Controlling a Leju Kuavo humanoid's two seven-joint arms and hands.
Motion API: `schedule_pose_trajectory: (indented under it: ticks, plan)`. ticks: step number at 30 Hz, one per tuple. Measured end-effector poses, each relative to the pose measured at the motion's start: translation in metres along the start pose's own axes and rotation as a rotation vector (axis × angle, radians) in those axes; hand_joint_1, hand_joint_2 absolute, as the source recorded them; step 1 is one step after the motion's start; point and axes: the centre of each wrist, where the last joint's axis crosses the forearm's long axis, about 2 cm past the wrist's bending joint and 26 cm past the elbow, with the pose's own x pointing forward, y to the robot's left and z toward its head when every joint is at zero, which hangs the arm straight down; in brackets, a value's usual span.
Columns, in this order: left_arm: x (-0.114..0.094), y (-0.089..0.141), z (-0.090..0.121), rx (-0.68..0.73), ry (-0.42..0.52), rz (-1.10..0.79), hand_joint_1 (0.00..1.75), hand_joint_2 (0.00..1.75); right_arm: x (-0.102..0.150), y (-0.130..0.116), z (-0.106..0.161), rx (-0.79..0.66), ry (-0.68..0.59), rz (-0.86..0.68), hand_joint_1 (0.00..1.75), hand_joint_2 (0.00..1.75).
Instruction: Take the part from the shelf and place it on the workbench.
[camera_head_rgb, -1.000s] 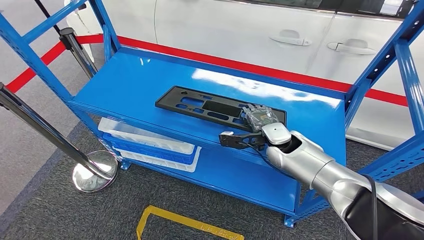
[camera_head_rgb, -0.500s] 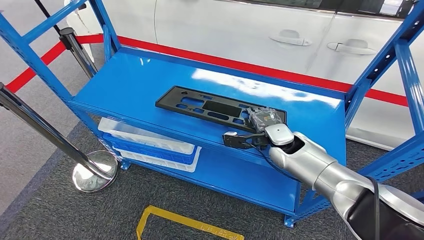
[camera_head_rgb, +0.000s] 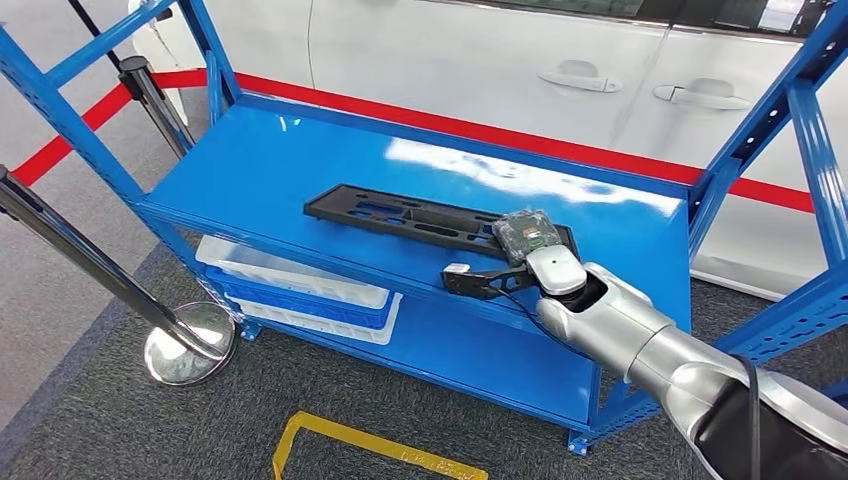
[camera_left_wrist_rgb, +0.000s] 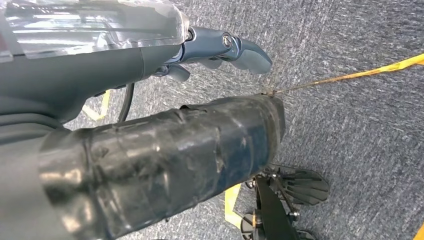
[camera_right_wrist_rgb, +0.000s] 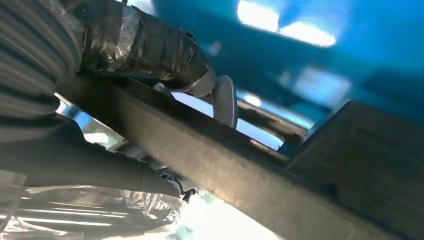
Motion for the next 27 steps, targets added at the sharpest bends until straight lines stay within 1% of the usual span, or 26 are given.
schedule_pose_trajectory:
  ticks: [3,6,10,15,19,23,27]
  plan:
    - [0.0,0.0,0.0,0.002,0.004,0.0,0.0,0.0,0.017,-0.002,0.003,-0.067,-0.058,0.066,1.75,1.75]
    - [0.001,0.0,0.0,0.002,0.005,-0.004,0.0,0.0,0.038,-0.012,0.006,-0.154,-0.106,0.167,1.75,1.75]
    - [0.0,-0.001,0.0,-0.001,0.006,-0.013,0.0,0.0,0.062,-0.031,0.015,-0.266,-0.148,0.334,1.75,1.75]
    - [-0.001,-0.003,0.001,-0.009,-0.011,-0.021,0.0,0.0,0.088,-0.063,0.035,-0.368,-0.211,0.41,1.75,1.75]
    - [-0.001,-0.004,0.001,-0.016,-0.023,-0.033,0.0,1.75,0.104,-0.097,0.053,-0.46,-0.249,0.44,1.75,1.75]
    - [-0.001,-0.004,0.001,-0.026,-0.029,-0.041,0.0,1.75,0.113,-0.117,0.068,-0.54,-0.285,0.437,1.75,1.75]
    - [-0.002,-0.005,0.001,-0.042,-0.037,-0.04,0.0,1.75,0.118,-0.141,0.081,-0.567,-0.299,0.394,1.75,1.75]
